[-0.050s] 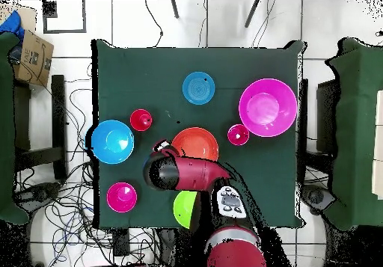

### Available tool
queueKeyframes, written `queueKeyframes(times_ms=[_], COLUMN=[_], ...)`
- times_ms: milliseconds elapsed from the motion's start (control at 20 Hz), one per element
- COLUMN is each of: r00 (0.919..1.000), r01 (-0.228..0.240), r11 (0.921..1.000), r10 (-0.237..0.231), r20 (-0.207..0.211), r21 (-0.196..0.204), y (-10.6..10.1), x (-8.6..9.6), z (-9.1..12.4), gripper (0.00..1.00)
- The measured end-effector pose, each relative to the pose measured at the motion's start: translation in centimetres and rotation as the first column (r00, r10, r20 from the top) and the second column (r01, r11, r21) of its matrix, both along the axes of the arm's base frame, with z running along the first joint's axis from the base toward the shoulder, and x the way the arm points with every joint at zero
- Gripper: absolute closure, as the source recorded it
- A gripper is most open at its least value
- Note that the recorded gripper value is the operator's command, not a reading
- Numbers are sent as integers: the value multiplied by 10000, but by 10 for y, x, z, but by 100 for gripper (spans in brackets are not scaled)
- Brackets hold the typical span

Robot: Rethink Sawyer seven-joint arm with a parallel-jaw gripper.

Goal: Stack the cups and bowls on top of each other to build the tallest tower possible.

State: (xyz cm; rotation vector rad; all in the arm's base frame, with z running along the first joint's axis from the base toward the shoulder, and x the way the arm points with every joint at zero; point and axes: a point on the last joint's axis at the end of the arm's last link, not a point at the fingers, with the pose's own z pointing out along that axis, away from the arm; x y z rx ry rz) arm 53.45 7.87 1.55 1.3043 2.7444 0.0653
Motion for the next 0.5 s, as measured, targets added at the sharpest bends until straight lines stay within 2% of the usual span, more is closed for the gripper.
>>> queueKeyframes(times_ms=[500], r00=[9997], r01=[-171], r11=[9998], r10=[171], r20=[-190], r21=[-33], y=[7], x=[-11], z=[-27], gripper=[0])
